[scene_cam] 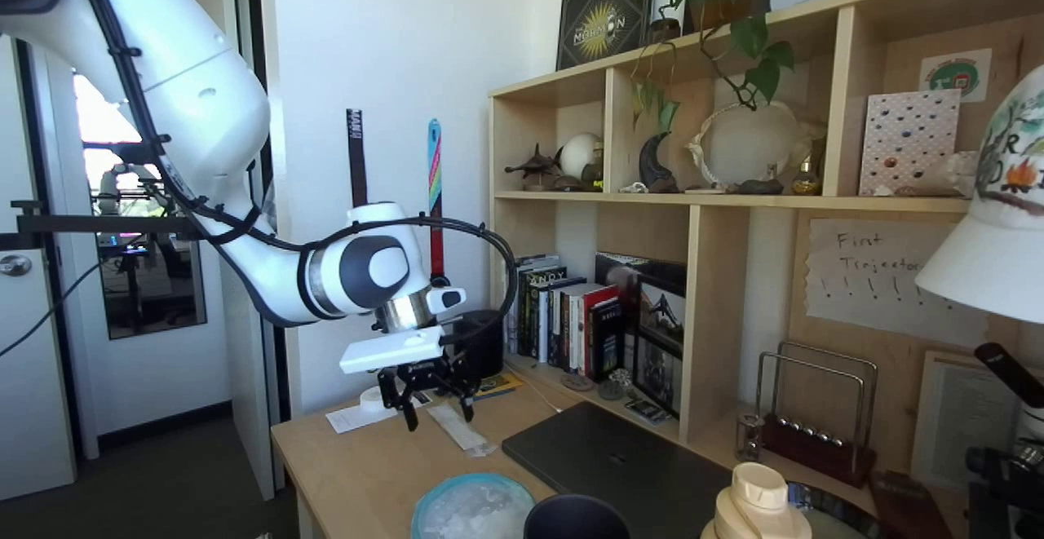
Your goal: Move the cup, lunchbox, and plastic to the right
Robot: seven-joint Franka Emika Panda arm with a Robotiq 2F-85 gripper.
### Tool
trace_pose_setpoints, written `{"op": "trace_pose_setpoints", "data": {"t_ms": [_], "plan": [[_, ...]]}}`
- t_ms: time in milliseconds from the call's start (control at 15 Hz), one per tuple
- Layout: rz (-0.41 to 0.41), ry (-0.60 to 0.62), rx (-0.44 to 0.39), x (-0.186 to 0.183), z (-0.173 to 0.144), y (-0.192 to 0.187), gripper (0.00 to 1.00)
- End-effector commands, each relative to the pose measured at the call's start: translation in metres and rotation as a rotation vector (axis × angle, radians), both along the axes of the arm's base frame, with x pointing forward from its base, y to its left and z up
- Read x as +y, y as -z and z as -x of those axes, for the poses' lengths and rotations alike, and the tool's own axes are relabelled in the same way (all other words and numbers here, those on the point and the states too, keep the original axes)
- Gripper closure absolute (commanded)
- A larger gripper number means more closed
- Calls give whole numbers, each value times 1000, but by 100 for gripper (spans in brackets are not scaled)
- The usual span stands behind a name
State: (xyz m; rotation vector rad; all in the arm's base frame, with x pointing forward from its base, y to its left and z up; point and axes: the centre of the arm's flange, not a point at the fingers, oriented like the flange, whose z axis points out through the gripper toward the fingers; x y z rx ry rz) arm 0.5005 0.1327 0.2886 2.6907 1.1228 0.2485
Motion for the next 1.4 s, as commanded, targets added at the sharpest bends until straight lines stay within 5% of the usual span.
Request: {"op": "trace_pose_setpoints", "data": {"t_ms": [0, 333, 733, 1333], "plan": [[-64, -188, -51, 28, -37, -12, 0], [-153, -454, -55, 77, -84, 12, 0], [-255, -768, 32, 117, -134, 53, 0], [-297, -900, 226, 121, -162, 107, 0]]}}
